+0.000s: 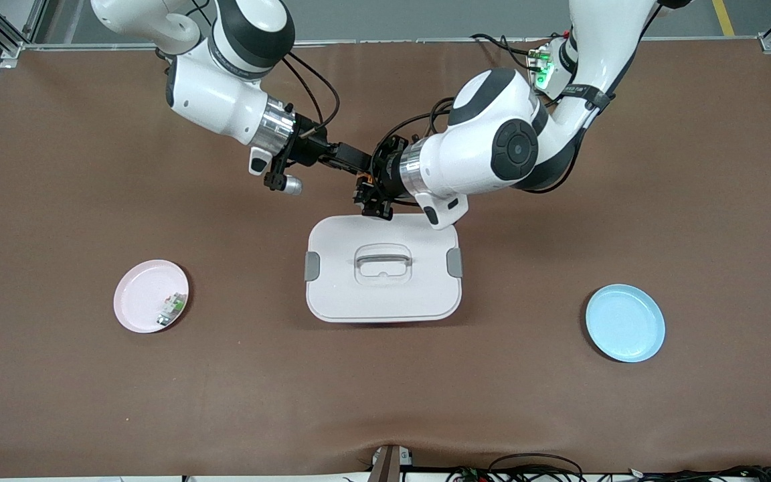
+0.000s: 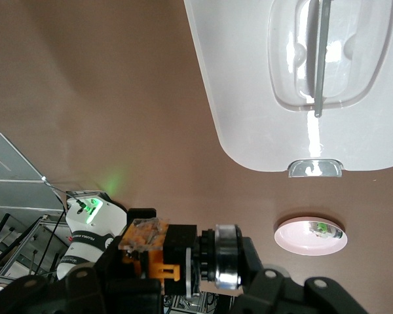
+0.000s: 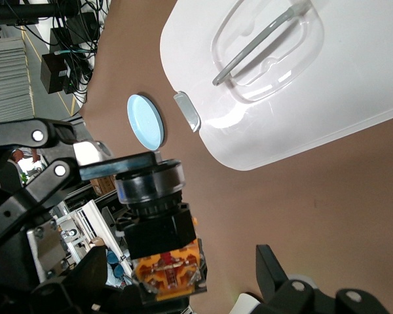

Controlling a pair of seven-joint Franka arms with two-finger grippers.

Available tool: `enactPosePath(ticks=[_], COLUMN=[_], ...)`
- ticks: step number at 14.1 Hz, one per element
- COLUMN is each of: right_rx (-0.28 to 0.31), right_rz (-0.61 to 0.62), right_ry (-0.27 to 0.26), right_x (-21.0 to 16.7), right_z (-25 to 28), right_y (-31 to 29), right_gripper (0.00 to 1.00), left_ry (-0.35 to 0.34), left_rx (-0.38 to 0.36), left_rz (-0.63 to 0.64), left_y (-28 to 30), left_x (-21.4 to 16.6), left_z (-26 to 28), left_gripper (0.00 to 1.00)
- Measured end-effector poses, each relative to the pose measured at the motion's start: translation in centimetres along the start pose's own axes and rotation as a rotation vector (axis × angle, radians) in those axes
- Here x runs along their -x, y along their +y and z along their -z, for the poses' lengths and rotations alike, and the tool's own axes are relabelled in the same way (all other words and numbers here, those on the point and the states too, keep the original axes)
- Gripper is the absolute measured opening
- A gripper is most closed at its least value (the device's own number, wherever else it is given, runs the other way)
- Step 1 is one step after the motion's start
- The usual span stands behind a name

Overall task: Transfer orange switch to right arm and place
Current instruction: 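Close the right gripper on the switch and open the left gripper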

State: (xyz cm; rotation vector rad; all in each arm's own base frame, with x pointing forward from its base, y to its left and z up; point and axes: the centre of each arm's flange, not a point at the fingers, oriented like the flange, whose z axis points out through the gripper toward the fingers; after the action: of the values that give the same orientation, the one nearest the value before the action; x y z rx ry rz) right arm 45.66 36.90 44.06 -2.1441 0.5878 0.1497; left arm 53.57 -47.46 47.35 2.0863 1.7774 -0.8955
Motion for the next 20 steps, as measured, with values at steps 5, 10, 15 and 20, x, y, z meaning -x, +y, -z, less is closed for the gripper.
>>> enactPosePath(ticks=[5, 10, 15, 20], right_rx=[-0.004, -0.007, -0.007, -0.018], right_rz=[0.012, 0.016, 0.016, 0.024], right_ry=[-0.001, 0.001, 0.001, 0.002], right_x=[0.1, 0.0, 0.0, 0.1], right_z=[-0.1, 0.0, 0.0, 0.3], right_y=[-0.4, -0.6, -0.6, -1.3], right_gripper=[0.47, 0.41, 0.41, 0.41], left_ry=[0.0, -0.003, -0.003, -0.003], left_rx=[0.002, 0.005, 0.006, 0.003], left_rz=[-0.005, -0.005, -0.005, -0.009], left_y=[-0.1, -0.1, -0.1, -0.2], left_x=[0.3, 0.3, 0.3, 0.6], left_z=[0.0, 0.2, 0.2, 0.0], left_gripper=[0.72, 0.72, 0.72, 1.0])
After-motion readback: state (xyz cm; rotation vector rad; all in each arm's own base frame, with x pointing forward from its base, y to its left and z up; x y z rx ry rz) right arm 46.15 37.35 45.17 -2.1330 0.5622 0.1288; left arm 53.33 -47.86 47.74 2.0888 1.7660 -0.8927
